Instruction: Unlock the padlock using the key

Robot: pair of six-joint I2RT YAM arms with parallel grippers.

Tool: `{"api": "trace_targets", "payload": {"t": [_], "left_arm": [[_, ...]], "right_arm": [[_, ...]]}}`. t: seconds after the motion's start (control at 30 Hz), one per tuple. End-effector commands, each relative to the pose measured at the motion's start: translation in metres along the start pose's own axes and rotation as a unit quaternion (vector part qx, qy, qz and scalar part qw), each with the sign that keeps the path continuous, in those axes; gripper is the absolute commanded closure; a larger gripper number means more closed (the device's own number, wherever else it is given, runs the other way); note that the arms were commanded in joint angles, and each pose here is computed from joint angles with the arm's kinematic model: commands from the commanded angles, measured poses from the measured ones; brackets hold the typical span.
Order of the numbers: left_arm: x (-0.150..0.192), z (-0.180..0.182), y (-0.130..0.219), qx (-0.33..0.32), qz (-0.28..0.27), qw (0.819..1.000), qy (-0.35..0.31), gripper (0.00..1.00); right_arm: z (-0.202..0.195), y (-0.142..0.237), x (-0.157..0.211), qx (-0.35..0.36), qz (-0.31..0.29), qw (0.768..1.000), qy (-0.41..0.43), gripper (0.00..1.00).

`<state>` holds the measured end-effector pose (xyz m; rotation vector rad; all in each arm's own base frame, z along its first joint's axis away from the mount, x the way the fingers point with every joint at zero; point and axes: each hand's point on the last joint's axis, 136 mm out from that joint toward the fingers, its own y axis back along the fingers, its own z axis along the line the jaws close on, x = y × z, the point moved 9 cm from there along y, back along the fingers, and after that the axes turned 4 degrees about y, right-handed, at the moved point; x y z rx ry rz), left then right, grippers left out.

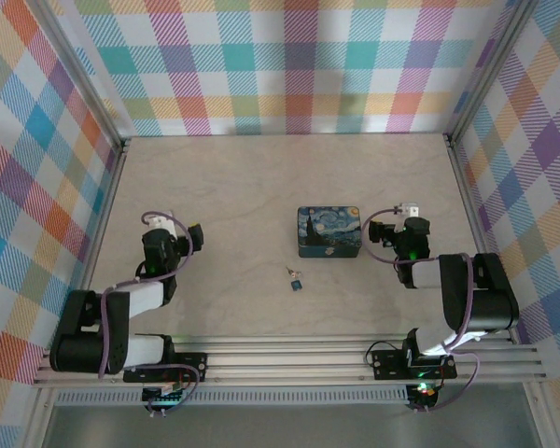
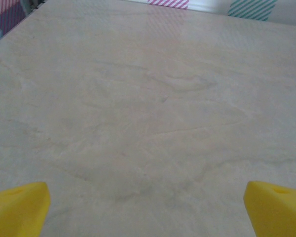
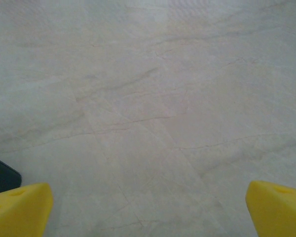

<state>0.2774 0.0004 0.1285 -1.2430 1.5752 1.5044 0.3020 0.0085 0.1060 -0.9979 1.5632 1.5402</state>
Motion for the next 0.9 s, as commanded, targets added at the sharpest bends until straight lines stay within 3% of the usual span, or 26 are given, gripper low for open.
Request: {"api": "trace_targets", "payload": {"t": [0.0, 0.2, 0.87], "left_arm": [[-0.011, -0.005, -0.016, 0.028, -0.025, 0.999, 0.003, 0.0], [0.0, -0.009, -0.038, 0.044, 0.015, 0.999, -0.012, 0.0], [0.001, -0.021, -0.04, 0.039, 0.019, 0.998, -0.041, 0.0]], "right_arm": [[0.0, -0.003, -0.021, -0.015, -0.045, 0.999, -0.009, 0.0], [0.0, -0.002, -0.021, -0.016, -0.047, 0.999, -0.008, 0.0], [0.0, -0.002, -0.021, -0.018, -0.046, 0.999, -0.009, 0.0]]}}
